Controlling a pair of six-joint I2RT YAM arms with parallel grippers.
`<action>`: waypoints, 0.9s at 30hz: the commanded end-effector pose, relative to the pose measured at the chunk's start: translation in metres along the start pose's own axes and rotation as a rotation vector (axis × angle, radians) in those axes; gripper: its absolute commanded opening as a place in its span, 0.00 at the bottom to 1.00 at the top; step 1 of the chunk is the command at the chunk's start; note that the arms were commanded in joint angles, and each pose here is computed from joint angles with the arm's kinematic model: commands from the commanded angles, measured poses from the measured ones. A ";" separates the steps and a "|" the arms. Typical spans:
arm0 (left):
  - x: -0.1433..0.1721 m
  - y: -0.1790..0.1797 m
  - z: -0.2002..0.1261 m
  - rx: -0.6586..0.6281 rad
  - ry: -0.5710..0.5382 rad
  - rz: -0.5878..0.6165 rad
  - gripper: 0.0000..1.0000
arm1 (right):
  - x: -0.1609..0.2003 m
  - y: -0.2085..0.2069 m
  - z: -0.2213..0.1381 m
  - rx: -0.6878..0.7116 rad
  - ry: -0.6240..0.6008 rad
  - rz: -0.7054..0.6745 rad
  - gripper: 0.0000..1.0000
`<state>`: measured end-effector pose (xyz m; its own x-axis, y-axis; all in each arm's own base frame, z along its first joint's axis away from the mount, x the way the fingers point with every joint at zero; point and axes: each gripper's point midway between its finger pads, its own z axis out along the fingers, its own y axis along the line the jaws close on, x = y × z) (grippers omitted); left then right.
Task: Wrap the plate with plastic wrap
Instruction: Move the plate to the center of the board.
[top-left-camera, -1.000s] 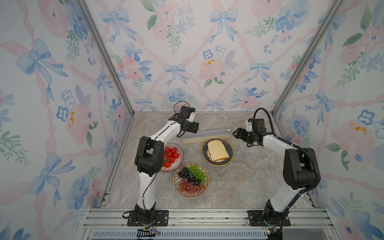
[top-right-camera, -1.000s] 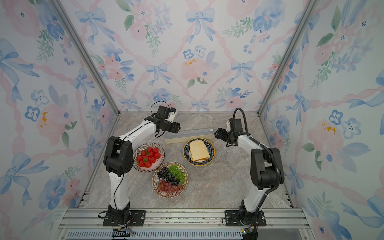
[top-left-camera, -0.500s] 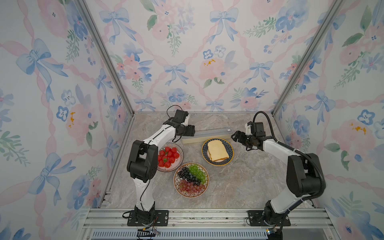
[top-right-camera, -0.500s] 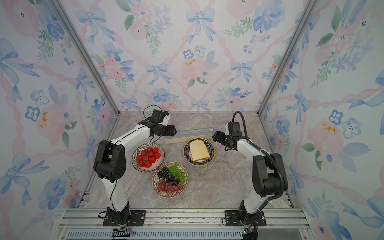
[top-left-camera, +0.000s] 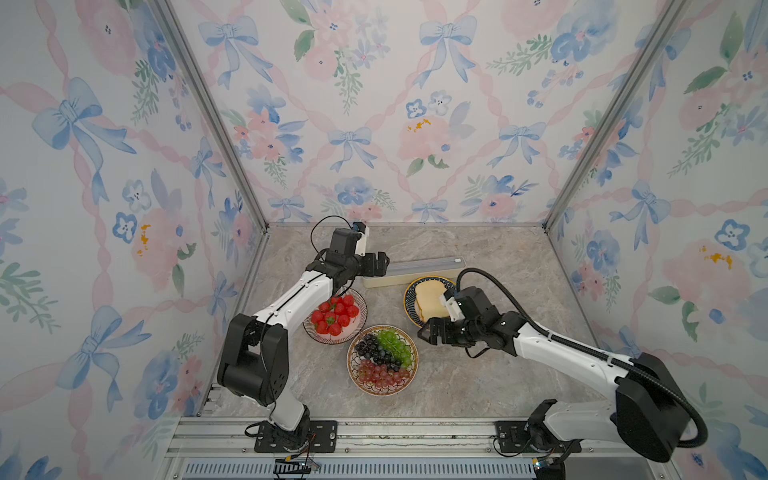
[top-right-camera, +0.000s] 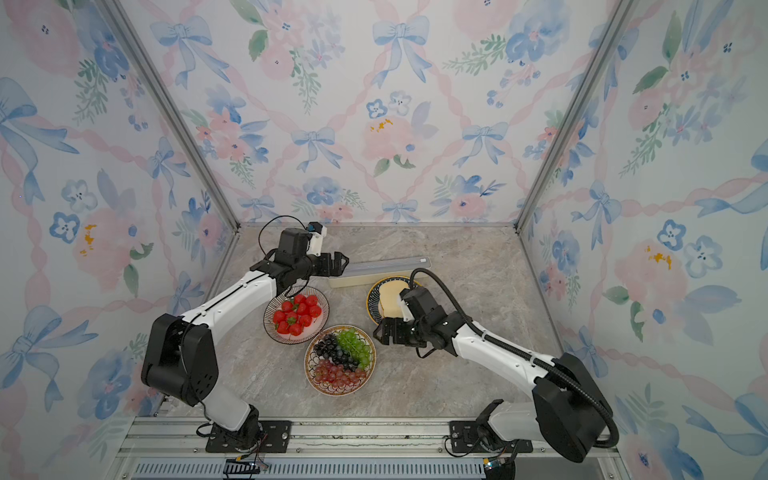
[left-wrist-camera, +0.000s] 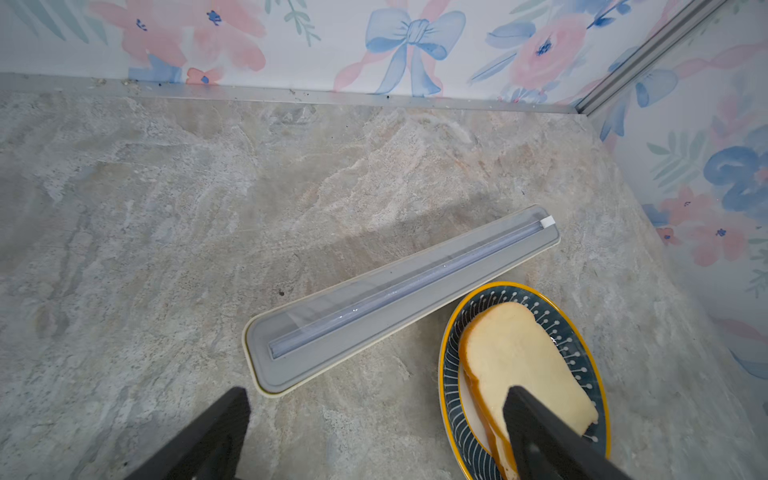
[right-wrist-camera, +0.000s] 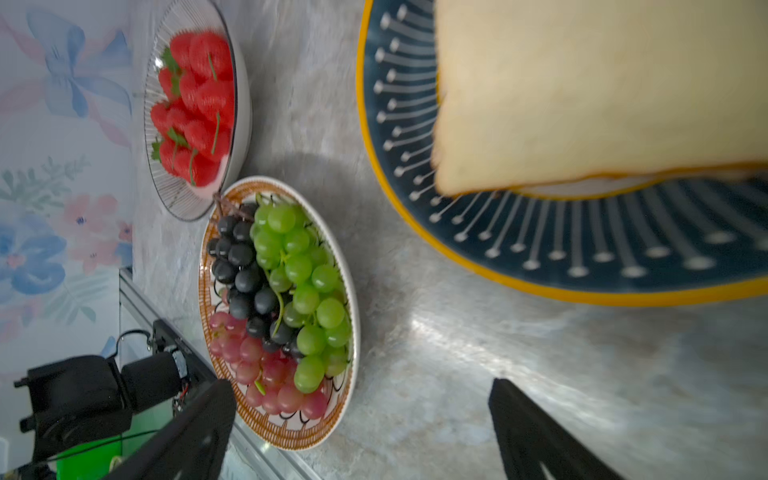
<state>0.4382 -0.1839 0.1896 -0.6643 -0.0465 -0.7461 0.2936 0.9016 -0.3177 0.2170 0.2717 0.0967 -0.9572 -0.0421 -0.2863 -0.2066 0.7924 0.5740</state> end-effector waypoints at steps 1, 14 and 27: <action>-0.020 -0.005 -0.009 0.045 -0.080 -0.022 0.98 | 0.026 0.018 0.027 -0.026 0.119 0.037 0.97; -0.025 0.001 -0.016 0.028 -0.099 -0.019 0.98 | 0.040 0.091 0.071 -0.176 0.241 -0.044 0.97; -0.027 0.009 -0.015 0.033 -0.096 -0.048 0.98 | 0.024 0.154 0.109 -0.319 0.313 -0.142 0.97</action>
<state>0.4496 -0.1689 0.2101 -0.6101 -0.1091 -0.7848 0.2842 0.8944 -0.3453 0.1864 0.4379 0.0672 -0.9471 -0.3061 -0.0963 -0.2800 0.6415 0.7142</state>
